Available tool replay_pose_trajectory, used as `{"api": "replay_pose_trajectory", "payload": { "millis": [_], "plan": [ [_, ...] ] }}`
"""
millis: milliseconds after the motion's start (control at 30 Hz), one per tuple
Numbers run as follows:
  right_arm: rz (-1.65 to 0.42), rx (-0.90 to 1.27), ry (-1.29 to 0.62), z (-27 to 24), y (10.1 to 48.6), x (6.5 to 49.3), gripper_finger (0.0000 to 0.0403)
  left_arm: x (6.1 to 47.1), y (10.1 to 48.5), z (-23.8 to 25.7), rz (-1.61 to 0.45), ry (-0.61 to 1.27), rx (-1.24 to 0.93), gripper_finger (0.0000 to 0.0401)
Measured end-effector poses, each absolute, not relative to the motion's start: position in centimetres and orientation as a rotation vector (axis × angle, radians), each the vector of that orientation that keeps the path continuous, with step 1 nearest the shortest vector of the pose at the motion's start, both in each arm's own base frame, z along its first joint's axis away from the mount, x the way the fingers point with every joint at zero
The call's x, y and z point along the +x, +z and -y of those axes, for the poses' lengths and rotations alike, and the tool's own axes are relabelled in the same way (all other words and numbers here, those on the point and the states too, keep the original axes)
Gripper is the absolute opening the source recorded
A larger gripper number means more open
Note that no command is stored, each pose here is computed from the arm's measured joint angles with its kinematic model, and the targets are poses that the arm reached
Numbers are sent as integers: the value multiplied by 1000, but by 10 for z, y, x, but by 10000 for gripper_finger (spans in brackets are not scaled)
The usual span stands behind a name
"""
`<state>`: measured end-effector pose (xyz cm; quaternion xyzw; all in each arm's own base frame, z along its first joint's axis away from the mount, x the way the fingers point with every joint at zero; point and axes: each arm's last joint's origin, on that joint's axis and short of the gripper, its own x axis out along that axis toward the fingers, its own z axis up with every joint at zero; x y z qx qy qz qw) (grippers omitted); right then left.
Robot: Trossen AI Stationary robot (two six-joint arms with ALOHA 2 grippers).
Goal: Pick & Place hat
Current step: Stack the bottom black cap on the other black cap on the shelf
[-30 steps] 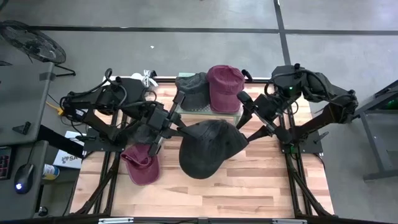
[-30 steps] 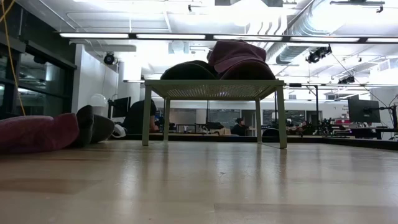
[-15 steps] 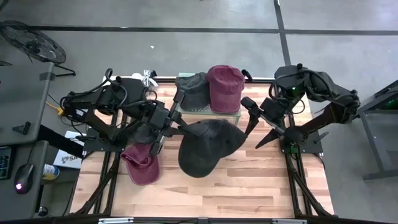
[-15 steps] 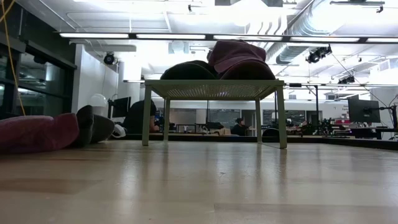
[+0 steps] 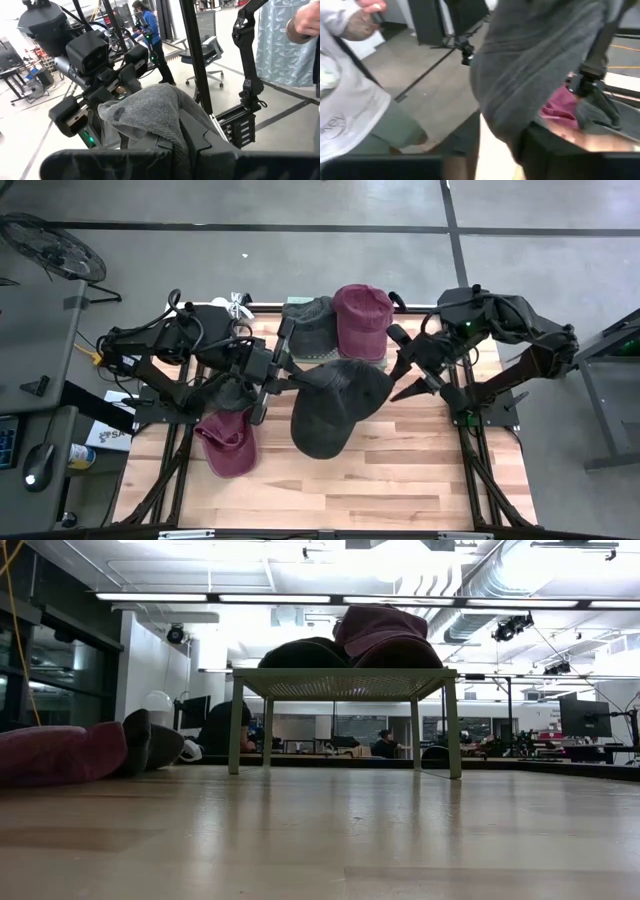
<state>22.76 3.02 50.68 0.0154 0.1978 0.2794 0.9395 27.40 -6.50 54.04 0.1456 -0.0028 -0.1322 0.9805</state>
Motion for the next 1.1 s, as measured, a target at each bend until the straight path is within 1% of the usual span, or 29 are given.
{"api": "replay_pose_trajectory", "payload": {
  "millis": [100, 133, 167, 300, 433, 567, 700, 867, 967, 1100],
  "plan": [
    [-409, 25, 544, -30, 506, 228, 39, 274, 540, 65, 5, -264, 292, 0],
    [-408, 22, 545, -30, 506, 228, 21, 274, 540, 65, 4, -263, 290, 0],
    [-407, 18, 546, -30, 506, 228, 11, 274, 540, 65, 4, -263, 285, 0],
    [-412, 34, 542, -30, 506, 228, 8, 274, 540, 65, -1, -263, 251, 11],
    [-411, 34, 543, -30, 506, 228, 4, 274, 540, 63, -13, -206, 200, 37],
    [-415, 37, 527, -29, 506, 228, 2, 274, 539, 63, -29, -195, 169, 81],
    [-432, 42, 517, -29, 505, 227, 1, 274, 540, 63, -30, -189, 138, 142],
    [-436, 43, 516, -29, 504, 227, 1, 274, 540, 60, -28, -108, 127, 212],
    [-453, 31, 478, -28, 503, 227, 1, 275, 541, 58, -24, -17, 107, 237],
    [-475, 9, 440, -27, 500, 227, 1, 278, 542, 55, -10, 102, 77, 246]
  ]
}}
